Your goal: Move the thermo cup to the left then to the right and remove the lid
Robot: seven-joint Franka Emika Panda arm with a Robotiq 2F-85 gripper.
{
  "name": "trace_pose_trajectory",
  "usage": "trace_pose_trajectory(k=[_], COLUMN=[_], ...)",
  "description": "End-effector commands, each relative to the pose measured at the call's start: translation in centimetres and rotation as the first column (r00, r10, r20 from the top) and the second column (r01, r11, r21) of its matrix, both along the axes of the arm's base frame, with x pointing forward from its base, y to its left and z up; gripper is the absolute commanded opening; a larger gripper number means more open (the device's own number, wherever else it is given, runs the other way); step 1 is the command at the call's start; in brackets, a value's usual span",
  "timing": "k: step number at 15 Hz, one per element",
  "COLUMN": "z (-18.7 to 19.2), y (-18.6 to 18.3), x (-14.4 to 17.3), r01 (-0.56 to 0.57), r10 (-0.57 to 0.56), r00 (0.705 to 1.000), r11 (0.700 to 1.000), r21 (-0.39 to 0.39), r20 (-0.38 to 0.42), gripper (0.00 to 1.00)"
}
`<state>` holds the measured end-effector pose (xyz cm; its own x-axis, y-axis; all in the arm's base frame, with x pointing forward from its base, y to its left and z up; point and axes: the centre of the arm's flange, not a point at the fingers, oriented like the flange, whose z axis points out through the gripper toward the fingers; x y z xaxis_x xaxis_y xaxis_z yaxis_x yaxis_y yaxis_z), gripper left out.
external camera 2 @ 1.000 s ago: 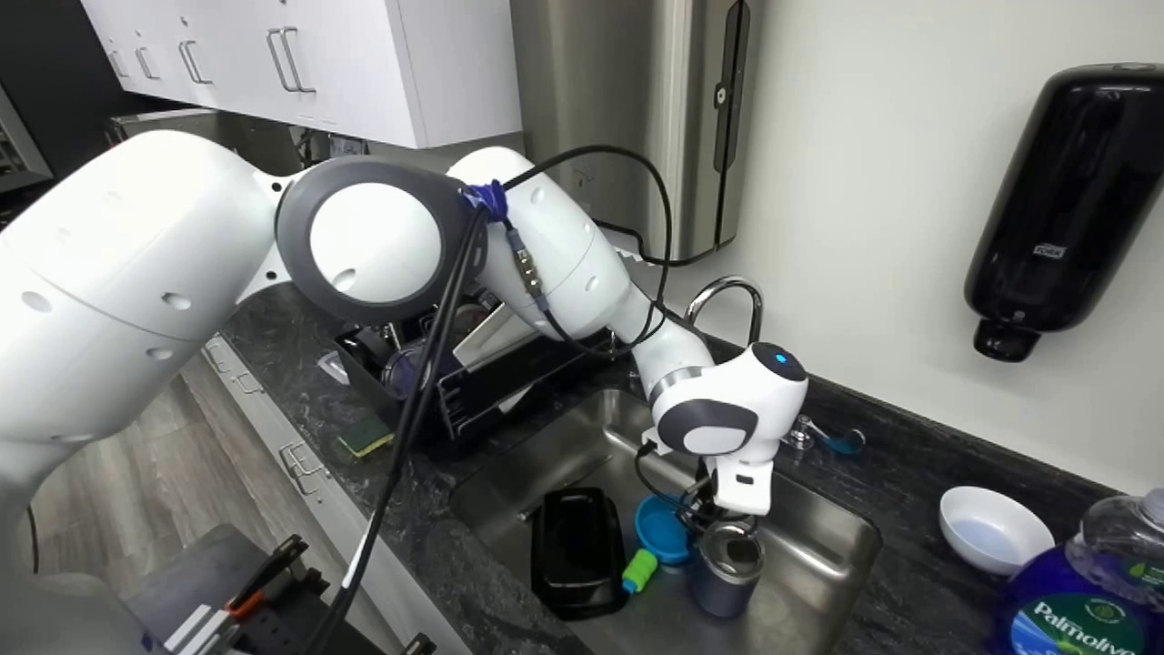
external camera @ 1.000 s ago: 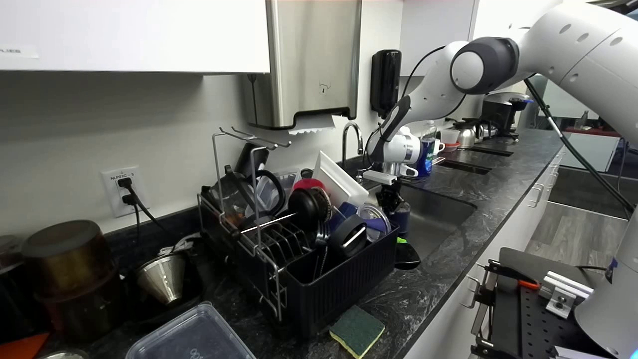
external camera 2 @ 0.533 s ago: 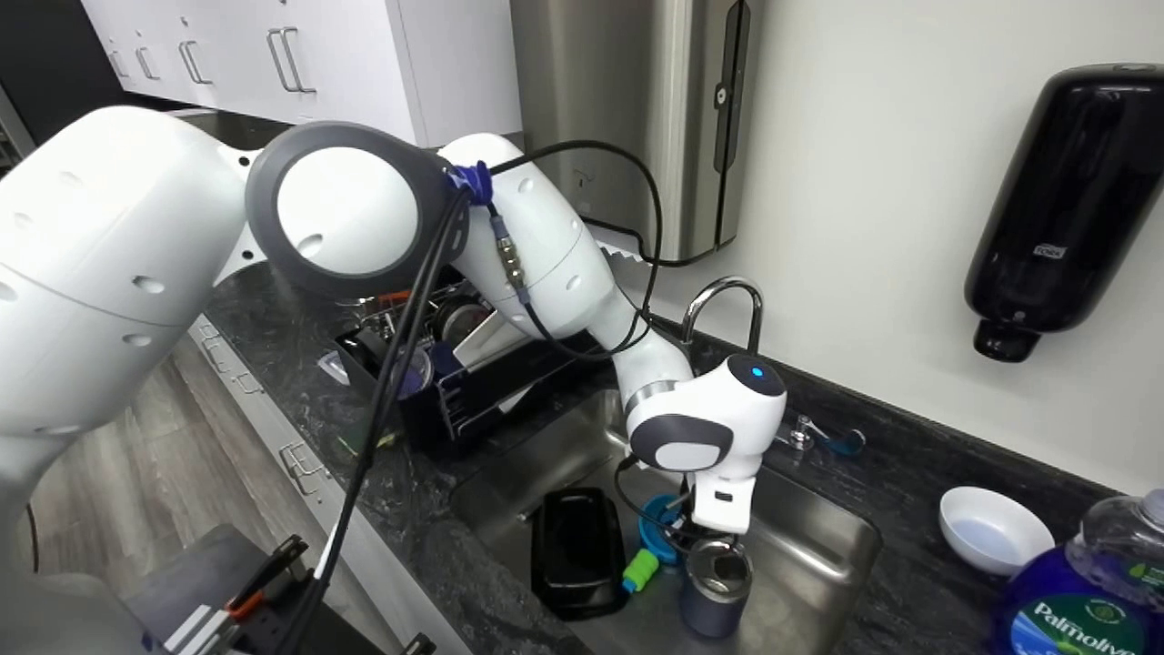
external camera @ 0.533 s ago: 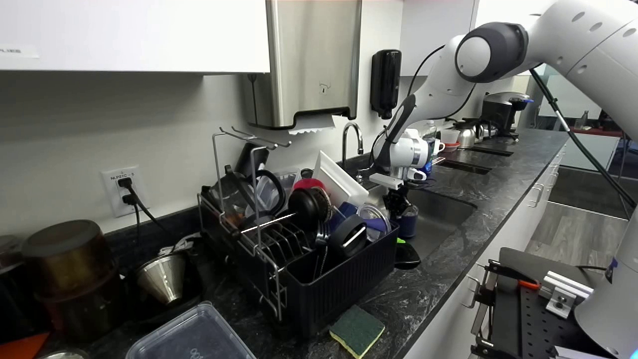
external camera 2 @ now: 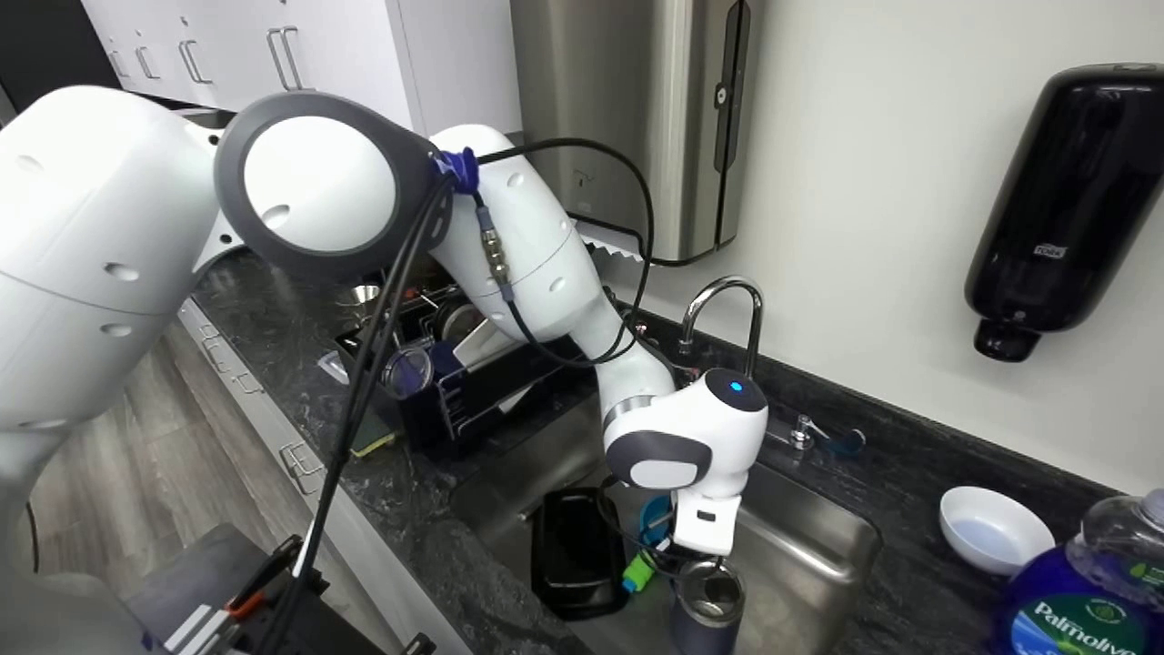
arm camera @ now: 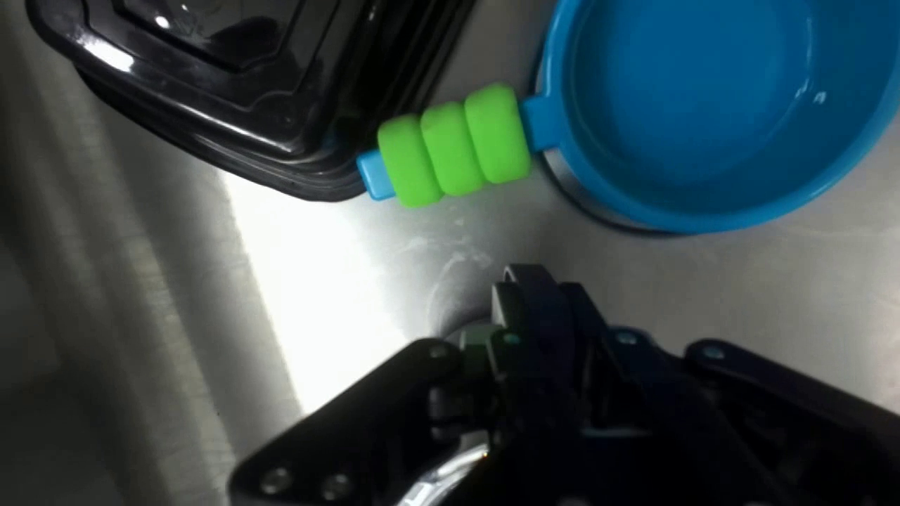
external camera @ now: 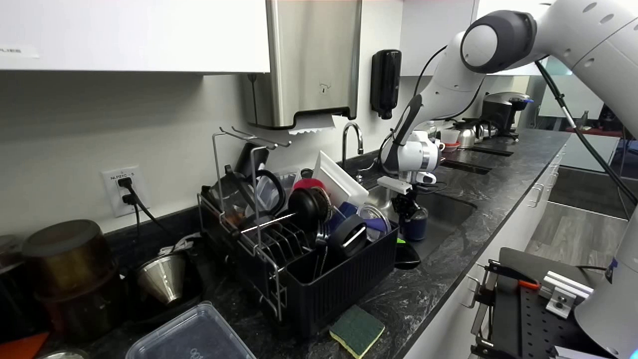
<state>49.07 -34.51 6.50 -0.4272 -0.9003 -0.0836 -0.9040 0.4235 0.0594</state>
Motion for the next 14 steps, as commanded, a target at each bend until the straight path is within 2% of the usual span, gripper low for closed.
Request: trace_pose_trajectory(k=[1,5,14], z=[0.1,0.5,1.2], y=[1.5,3.2,8.2], x=[-2.1,-2.5,-1.1], r01=[0.024,0.032,0.028], r10=[-0.024,-0.033,-0.030], r00=[1.000,0.999,0.999], r11=[1.000,0.999,0.998], r21=[0.006,0.022,0.051], r20=[0.010,0.022,0.044], gripper=[0.04,0.04,0.04])
